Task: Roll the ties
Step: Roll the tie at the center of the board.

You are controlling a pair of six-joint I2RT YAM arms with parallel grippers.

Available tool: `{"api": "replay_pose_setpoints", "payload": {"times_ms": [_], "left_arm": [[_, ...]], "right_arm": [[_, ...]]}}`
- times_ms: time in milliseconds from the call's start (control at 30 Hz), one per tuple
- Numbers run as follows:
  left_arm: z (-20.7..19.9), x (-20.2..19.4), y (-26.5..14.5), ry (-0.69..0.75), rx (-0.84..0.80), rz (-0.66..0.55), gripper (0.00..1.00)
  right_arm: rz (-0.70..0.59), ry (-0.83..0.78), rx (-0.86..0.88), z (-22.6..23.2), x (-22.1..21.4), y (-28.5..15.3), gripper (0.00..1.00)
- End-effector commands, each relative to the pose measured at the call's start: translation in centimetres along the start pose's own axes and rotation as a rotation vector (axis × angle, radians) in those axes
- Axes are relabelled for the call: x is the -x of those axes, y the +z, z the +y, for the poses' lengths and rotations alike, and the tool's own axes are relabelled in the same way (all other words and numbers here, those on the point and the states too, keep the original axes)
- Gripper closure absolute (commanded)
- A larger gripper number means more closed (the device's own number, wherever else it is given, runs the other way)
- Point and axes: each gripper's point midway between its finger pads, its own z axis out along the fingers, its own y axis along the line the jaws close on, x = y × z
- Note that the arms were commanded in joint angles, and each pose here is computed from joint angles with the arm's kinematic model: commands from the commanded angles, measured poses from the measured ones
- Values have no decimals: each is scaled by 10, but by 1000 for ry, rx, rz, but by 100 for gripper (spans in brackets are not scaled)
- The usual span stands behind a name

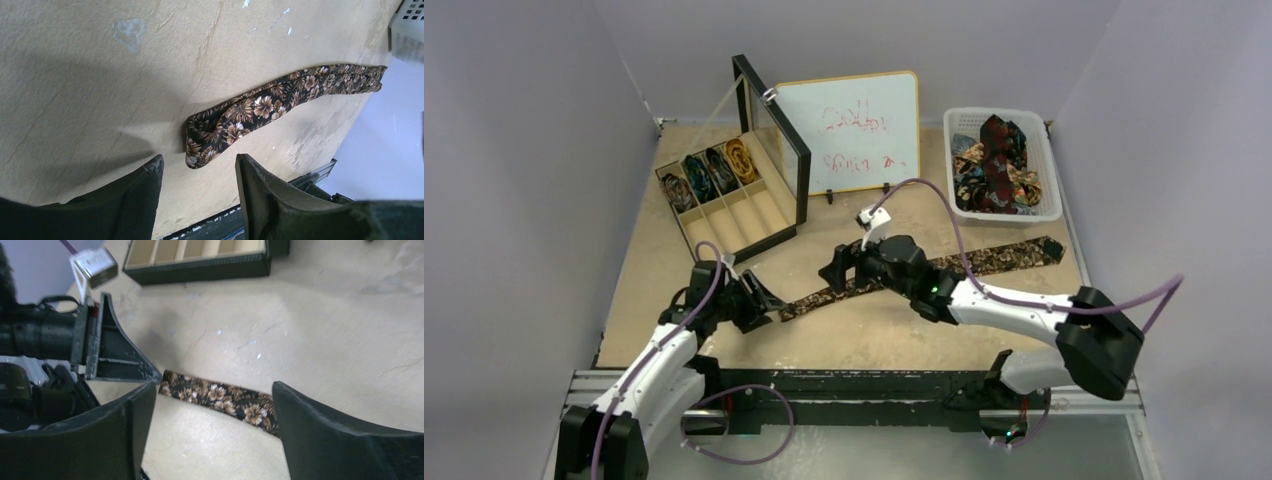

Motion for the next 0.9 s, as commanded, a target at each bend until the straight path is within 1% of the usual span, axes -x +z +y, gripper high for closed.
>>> {"api": "replay_pose_setpoints", "payload": {"times_ms": [0, 67, 133, 167, 200, 267, 300, 333, 400, 467, 567, 667, 767, 800, 867], "left_arm": [[-7, 4, 5, 54, -53, 0, 48], [-6, 4, 8, 60, -47, 7, 48], [-4, 4, 10, 65, -38, 12, 49], [-3, 4, 11, 67, -37, 17, 49], [-3, 4, 11, 67, -35, 20, 50], [0, 3, 13, 66, -26, 26, 53], [1, 3, 13, 65, -19, 23, 54], [2, 3, 14, 65, -15, 23, 56], [3, 4, 16, 65, -15, 23, 61], [4, 5, 18, 64, -11, 23, 65], [4, 8, 22, 68, -15, 13, 71], [1, 8, 26, 79, -42, 17, 78], [4, 10, 28, 85, -20, 21, 98], [5, 10, 29, 83, -8, 22, 100], [9, 14, 27, 85, 24, 7, 100]], "right_arm": [[-219, -36, -50, -10, 44, -18, 2], [-233, -24, -64, -16, 39, -19, 1], [-214, 1, -84, -22, 28, -15, 1], [-181, -15, -72, -21, 20, -10, 1], [-155, -46, -36, -16, 14, -8, 1], [-172, -115, 43, -7, 11, -6, 2], [-176, -193, 104, 0, 7, -7, 3], [-190, -231, 156, 7, 4, -8, 3], [-210, -317, 246, 18, -2, -12, 2], [-195, -395, 285, 22, -8, -9, 1], [-93, -527, 335, 24, -26, 5, 4], [-55, -618, 358, 26, -34, 16, 6], [-35, -732, 381, 30, -39, 23, 7], [-27, -767, 390, 31, -40, 24, 7], [20, -848, 417, 34, -53, 30, 9]]}}
